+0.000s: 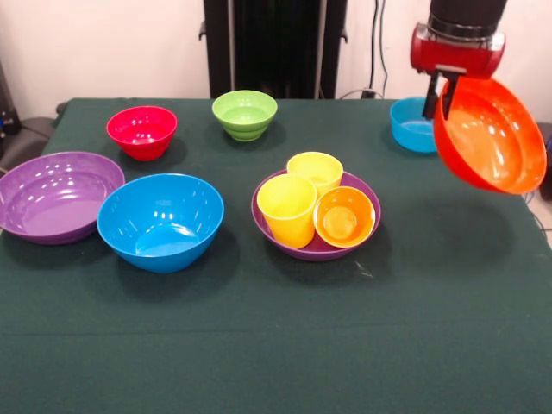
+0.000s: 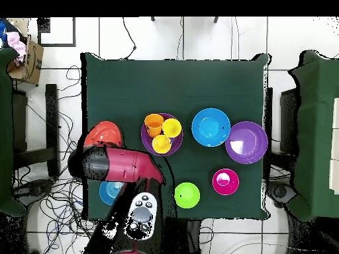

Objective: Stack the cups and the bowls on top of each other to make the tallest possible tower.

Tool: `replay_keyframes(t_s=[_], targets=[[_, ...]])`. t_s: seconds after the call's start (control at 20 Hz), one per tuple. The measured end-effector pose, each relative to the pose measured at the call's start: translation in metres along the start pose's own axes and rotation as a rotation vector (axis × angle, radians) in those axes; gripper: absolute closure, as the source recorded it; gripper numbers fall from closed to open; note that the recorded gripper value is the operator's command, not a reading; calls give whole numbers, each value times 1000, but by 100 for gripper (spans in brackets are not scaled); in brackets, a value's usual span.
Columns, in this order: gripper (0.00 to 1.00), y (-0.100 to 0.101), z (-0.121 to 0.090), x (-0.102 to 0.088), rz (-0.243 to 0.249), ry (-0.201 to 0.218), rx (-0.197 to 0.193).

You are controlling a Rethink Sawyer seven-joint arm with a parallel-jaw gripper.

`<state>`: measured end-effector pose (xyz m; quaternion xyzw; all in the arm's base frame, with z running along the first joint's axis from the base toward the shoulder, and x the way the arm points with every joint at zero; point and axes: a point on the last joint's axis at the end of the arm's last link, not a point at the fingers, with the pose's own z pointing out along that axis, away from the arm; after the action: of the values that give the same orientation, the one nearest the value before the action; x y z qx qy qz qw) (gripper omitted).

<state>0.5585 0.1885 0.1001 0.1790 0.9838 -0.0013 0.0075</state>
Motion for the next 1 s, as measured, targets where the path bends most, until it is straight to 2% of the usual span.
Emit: replay_keyframes(t_s=[0.4,0.45,0.55,0.7,0.85,0.95,1.0], targets=[[100,-30,-39,-15,65,56,-10],[100,-43,-52,-23,85,75,-13],[100,-54,-61,-29,102,88,-16],[100,-82,-75,-44,140,117,-18],[100,-129,-89,-67,190,147,-23],[100,-148,-92,-77,205,155,-27],[100,-167,-93,-88,212,161,-32]])
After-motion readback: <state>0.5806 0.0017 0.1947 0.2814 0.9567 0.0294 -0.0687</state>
